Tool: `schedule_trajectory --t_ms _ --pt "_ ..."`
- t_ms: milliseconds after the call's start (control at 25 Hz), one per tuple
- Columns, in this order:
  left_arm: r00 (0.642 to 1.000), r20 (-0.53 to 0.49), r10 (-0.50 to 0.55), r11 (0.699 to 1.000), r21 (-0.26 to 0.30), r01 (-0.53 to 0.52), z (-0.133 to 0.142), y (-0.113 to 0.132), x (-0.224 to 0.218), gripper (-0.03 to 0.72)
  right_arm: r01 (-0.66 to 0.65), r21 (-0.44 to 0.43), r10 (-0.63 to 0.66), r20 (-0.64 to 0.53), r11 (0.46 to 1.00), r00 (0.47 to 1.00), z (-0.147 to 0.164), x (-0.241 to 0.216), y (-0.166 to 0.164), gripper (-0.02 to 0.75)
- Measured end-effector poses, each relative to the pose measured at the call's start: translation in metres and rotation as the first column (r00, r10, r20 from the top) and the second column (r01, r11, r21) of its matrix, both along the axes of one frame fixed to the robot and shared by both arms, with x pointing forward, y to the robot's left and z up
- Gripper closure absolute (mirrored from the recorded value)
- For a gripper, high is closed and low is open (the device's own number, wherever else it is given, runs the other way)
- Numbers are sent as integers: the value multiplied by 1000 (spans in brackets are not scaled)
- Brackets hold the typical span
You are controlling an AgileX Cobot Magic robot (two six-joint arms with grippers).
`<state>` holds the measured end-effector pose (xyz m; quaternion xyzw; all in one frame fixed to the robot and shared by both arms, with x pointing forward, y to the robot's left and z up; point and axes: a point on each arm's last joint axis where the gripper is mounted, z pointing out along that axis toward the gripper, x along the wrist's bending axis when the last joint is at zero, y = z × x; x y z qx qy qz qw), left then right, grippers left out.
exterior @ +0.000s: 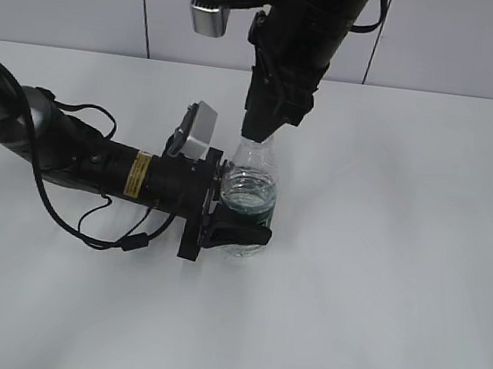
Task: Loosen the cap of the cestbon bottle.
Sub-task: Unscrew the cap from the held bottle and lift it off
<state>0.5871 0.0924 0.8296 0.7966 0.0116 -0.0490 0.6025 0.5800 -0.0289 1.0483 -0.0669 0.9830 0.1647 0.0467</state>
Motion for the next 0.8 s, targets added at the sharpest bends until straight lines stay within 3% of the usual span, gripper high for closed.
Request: schedule_trajectory --t_ms 800 --pt "1000 9 0 1000 -2 0 0 0 0 281 90 20 -90 19 996 996 16 -2 -4 448"
